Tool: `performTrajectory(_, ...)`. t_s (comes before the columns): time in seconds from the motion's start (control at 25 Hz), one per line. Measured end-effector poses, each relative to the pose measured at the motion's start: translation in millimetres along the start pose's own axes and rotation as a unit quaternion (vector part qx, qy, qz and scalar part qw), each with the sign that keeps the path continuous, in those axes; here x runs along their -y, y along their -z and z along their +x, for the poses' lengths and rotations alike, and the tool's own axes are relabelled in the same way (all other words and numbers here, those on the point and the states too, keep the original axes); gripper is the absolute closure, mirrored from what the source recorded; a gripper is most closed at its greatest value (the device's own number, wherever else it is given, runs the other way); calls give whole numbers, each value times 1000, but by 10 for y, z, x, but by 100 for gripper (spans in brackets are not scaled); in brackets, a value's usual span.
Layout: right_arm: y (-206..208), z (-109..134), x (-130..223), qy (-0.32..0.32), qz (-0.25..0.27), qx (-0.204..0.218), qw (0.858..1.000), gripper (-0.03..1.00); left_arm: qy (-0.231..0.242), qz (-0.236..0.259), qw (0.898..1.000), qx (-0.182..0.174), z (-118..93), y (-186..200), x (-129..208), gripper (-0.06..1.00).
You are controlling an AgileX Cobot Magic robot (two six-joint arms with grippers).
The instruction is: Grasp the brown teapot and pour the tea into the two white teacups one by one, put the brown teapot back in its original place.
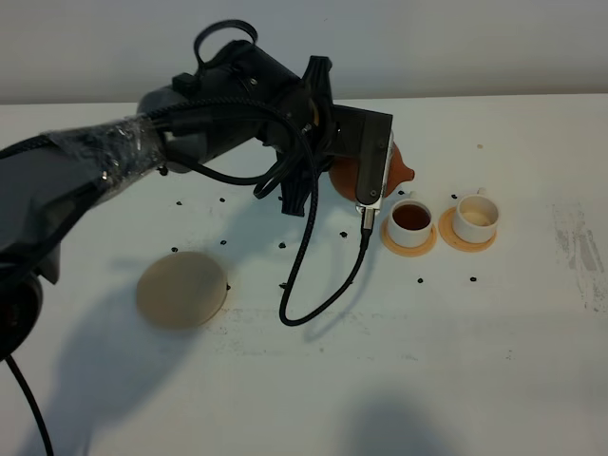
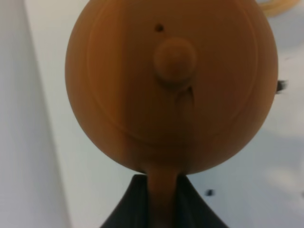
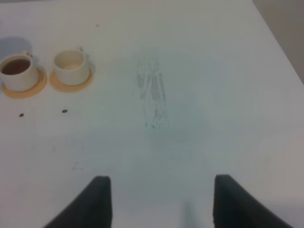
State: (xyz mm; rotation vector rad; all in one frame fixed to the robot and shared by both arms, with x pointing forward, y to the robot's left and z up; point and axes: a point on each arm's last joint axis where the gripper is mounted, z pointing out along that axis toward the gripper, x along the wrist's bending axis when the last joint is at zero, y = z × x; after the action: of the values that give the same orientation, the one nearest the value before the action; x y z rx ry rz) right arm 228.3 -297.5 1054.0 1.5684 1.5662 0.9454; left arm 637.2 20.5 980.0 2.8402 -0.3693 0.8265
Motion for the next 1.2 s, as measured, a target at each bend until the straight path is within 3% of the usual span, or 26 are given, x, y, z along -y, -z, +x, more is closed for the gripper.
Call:
performTrajectory(0.2, 0, 0, 0, 0, 0, 0, 1000, 51, 59, -19, 997, 47, -19, 240, -2, 86)
performTrajectory(0.48, 0, 0, 0, 0, 0, 0, 1000, 51, 140, -44, 986, 73, -71, 544, -50, 86)
performTrajectory(0.88, 0, 0, 0, 0, 0, 0, 1000, 51, 197, -54, 969, 139, -709, 572, 54, 86)
performTrajectory(1.2, 0, 0, 0, 0, 0, 0, 1000, 51, 230, -45, 959, 158, -910, 338, 44, 86)
